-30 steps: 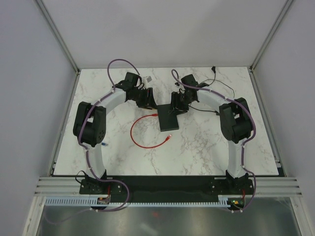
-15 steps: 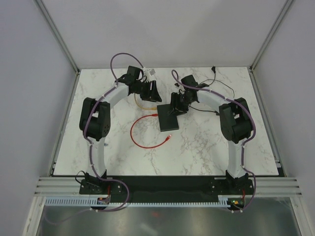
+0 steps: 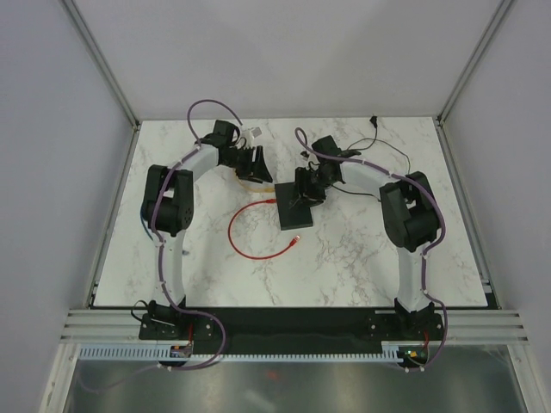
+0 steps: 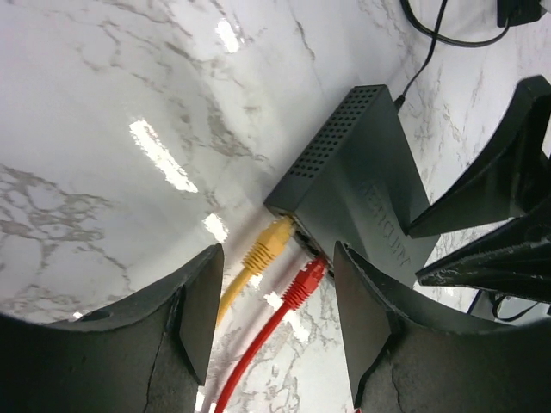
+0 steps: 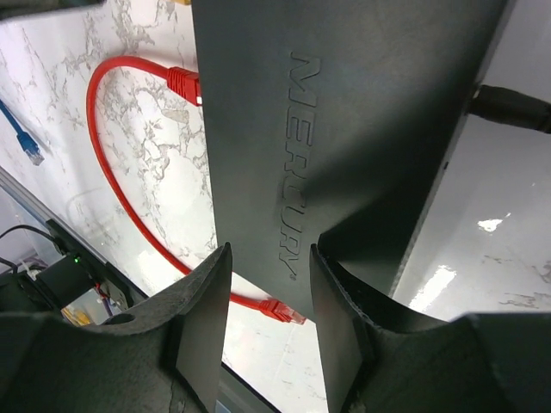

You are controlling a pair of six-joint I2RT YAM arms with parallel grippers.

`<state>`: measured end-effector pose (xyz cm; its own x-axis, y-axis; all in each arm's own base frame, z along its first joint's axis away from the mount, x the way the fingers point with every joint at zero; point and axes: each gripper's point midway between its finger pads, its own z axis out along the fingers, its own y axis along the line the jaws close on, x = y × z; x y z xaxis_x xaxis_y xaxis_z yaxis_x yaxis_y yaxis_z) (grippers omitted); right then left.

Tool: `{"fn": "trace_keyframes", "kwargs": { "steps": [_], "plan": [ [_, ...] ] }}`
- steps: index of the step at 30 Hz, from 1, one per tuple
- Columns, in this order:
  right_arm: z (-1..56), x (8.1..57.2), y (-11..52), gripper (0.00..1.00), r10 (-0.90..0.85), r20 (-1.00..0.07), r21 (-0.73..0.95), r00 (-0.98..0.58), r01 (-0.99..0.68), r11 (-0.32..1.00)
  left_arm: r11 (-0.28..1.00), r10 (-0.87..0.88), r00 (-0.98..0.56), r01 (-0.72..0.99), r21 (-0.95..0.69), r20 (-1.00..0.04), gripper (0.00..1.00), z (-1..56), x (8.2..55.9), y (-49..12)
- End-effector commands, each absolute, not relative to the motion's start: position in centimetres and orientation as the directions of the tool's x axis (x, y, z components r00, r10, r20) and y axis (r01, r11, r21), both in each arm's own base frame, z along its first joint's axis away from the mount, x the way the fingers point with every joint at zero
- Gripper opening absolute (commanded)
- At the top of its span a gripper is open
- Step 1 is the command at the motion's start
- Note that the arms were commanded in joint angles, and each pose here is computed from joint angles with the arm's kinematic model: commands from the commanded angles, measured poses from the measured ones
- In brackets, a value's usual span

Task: Pull the plug from the switch port

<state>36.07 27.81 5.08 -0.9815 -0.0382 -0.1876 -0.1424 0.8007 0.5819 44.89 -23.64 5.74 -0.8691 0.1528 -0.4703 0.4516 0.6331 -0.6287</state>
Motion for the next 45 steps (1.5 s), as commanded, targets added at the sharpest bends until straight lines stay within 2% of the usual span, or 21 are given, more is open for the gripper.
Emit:
{"fn": "trace_keyframes", "kwargs": {
  "steps": [1,20,31,40,45],
  "plan": [
    [5.6,36.4,28.5,0.49,-0.051,-0.21,0.576,-0.976,-0.166,0.8,0.572,0.169,-0.848,0.5,-0.651,-0.502,0.61,6.0,45.9,-24.0],
    [4.6,36.2,28.4,0.49,-0.063,-0.199,0.56,-0.978,-0.167,0.812,0.568,0.18,-0.891,0.44,-0.696,-0.416,0.49,3.2,44.0,-24.8],
    [4.3,36.2,28.4,0.49,-0.066,-0.195,0.558,-0.979,-0.166,0.813,0.621,0.178,-0.916,0.389,-0.681,-0.36,0.46,1.6,42.9,-24.8],
    [4.3,36.3,28.4,0.49,-0.064,-0.197,0.554,-0.978,-0.165,0.816,0.665,0.154,-0.935,0.337,-0.666,-0.319,0.36,0.4,43.2,-24.8],
    [3.9,36.2,28.7,0.49,-0.07,-0.193,0.548,-0.979,-0.167,0.82,0.667,0.146,-0.944,0.315,-0.675,-0.297,0.27,0.3,43.2,-25.1]
  ]
}}
